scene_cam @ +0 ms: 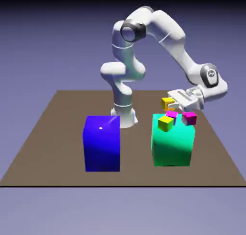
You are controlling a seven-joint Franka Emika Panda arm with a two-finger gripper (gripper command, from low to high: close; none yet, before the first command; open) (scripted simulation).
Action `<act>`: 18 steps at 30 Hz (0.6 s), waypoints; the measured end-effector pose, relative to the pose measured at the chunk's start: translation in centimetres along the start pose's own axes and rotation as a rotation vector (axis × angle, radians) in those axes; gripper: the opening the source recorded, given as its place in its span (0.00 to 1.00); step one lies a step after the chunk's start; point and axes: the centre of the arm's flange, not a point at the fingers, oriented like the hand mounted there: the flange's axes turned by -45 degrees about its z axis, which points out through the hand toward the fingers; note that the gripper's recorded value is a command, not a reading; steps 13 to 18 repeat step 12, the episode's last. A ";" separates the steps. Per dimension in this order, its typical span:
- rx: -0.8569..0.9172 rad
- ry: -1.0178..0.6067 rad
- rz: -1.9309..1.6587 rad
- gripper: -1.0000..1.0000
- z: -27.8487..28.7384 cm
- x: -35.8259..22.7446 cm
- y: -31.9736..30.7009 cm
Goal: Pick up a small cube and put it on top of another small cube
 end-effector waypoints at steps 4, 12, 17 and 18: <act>-0.049 0.029 -0.054 0.00 -1.3 -0.1 -0.5; -0.050 0.029 -0.055 1.00 -2.5 -0.6 -0.6; -0.050 0.029 -0.055 1.00 -2.5 -0.6 -0.6; -0.050 0.029 -0.055 1.00 -2.5 -0.6 -0.6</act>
